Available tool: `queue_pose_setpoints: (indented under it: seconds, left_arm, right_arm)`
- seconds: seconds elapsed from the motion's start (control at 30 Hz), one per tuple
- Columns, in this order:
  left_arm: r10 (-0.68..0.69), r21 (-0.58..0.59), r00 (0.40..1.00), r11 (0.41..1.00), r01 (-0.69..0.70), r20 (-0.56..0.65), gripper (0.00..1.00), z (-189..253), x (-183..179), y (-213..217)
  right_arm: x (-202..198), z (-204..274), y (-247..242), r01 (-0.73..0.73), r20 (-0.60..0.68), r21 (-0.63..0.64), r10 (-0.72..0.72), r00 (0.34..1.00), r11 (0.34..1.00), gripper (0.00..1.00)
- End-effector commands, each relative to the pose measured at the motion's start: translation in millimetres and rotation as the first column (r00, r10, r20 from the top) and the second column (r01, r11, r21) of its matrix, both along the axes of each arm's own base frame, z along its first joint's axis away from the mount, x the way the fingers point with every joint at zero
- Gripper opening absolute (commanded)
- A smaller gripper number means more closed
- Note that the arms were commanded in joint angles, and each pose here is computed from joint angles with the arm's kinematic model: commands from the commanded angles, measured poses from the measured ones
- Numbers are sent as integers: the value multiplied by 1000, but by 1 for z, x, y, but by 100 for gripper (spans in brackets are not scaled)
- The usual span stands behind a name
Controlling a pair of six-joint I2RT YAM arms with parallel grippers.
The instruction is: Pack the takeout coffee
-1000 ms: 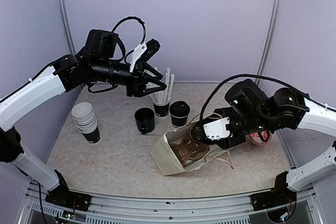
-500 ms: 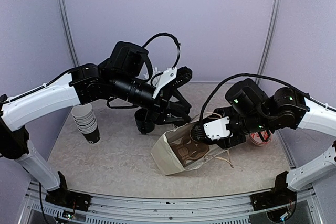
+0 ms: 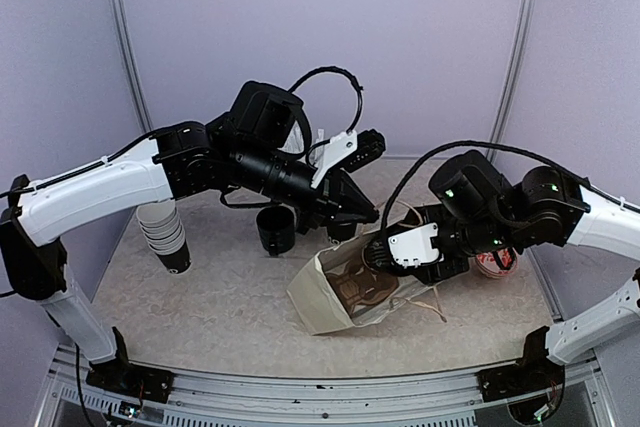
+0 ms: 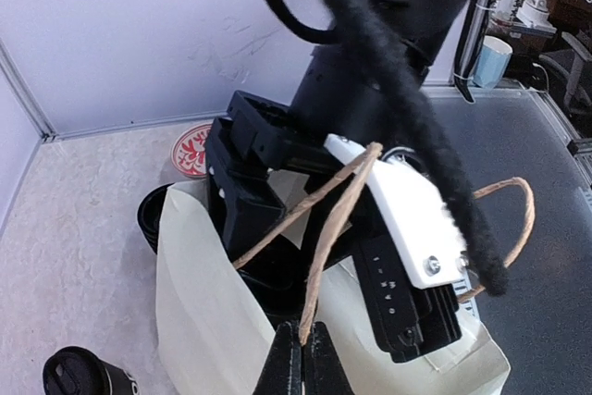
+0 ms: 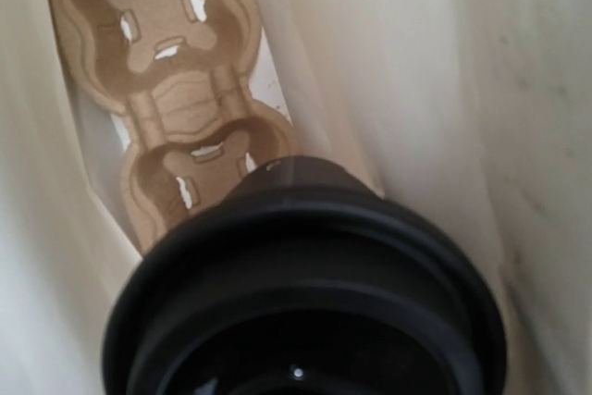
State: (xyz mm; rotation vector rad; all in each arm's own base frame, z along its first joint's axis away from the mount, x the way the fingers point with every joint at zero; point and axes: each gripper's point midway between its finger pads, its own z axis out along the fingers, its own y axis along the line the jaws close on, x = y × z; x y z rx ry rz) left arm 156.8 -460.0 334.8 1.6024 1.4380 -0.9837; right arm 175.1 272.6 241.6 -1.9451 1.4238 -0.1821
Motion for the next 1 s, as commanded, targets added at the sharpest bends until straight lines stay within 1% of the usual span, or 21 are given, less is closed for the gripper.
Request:
queue_pose_setpoints:
  seconds: [0.0, 0.13, 0.27, 0.4, 0.43, 0.53, 0.67, 0.73, 0.97]
  left_arm:
    - [105, -26, 994, 994, -106, -32, 0, 8, 21, -5]
    - [204, -54, 976, 977, -208, -77, 0, 10, 39, 0]
    - [323, -57, 939, 942, -331, -117, 0, 13, 58, 2]
    - [377, -40, 916, 922, -385, -134, 0, 10, 71, 0]
    - [391, -30, 907, 916, -400, -157, 0, 7, 74, -2]
    - [397, -15, 901, 914, -405, -174, 0, 3, 77, -6]
    - [350, -18, 917, 933, -360, -194, 0, 2, 70, -12]
    - [312, -24, 927, 946, -324, -206, 0, 3, 62, -15]
    - [248, -37, 941, 964, -263, -229, 0, 6, 48, -15]
  right_arm:
    - [-6, 8, -7, 0, -4, 16, 0, 1000, 1000, 56]
    - [-10, 10, -12, -2, -11, 16, 3, 1000, 1000, 56]
    - [-14, 14, -13, -21, -22, 24, 21, 1000, 1000, 56]
    - [-19, 17, -12, -43, -37, 29, 44, 998, 999, 56]
    - [-20, 17, -12, -50, -39, 29, 51, 998, 998, 56]
    - [-23, 16, -13, -61, -49, 25, 62, 997, 998, 56]
    - [-25, 11, -10, -78, -62, 14, 78, 995, 997, 56]
    - [-22, 9, -7, -75, -53, 6, 75, 996, 997, 56]
    - [-10, 1, -1, -63, -12, -43, 63, 998, 997, 56]
